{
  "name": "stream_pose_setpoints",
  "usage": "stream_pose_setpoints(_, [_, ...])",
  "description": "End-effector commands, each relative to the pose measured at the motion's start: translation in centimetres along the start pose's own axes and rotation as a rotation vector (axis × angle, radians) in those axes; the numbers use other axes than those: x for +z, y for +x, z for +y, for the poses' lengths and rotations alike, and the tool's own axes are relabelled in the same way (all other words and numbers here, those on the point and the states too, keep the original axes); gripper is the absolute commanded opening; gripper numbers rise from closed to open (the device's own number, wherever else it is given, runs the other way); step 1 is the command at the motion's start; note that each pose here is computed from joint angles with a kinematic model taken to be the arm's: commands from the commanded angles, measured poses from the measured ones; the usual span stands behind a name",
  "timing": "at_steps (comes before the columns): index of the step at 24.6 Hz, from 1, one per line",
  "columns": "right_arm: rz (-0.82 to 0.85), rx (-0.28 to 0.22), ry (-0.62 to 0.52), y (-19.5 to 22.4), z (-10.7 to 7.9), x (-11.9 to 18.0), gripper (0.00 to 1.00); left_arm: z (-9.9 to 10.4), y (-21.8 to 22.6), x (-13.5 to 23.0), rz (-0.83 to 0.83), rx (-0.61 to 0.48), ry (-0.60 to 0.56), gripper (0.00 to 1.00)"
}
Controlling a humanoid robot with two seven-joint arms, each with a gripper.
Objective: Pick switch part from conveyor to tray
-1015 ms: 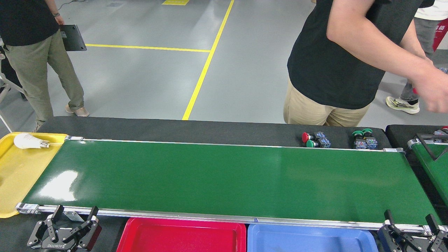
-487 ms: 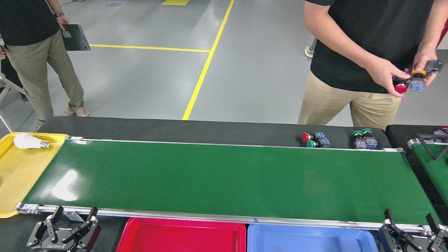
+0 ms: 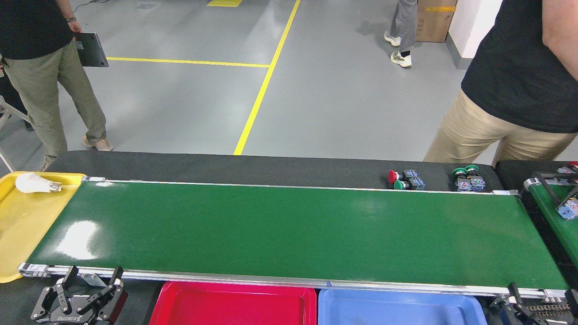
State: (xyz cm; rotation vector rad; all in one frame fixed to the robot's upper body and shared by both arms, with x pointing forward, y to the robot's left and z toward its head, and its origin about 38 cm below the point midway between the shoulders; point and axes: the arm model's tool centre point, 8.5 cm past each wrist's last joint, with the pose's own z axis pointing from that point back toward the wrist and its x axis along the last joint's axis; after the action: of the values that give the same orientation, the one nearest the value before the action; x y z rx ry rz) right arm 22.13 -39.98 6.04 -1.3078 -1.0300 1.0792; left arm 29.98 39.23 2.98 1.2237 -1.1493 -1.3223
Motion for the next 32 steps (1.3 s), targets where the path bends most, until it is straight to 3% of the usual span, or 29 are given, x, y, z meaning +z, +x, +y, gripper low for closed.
stream_pose_setpoints(1, [-0.005,-0.004,-0.023,0.0,-0.5,0.1,1.00,0.9,-0.7,-0.3,0.006,-0.021,0.024,1.00])
stream_pose_setpoints(6, [0.003,-0.019,0.020,0.1,-0.1,0.0,1.00,1.2,-0.9,-0.6,0.008,-0.023,0.030,1.00])
stream_pose_setpoints(11, [0.039,-0.015,0.174,-1.3,0.7,0.1,1.00,1.3,-0.9,-0.6,0.007,-0.025,0.031,1.00])
stream_pose_setpoints(17, [0.039,-0.122,0.108,-1.0,-0.5,-1.4,1.00,1.3,-0.7,-0.6,0.002,-0.025,0.034,1.00])
stream_pose_setpoints(28, [0.035,-0.135,0.026,-0.7,-1.4,-2.9,1.00,1.1,-0.6,-0.6,-0.002,-0.025,0.027,1.00])
stream_pose_setpoints(32, [0.044,-0.141,0.042,-0.8,-0.8,-3.2,1.00,1.2,-0.6,-0.8,-0.001,-0.022,0.034,1.00])
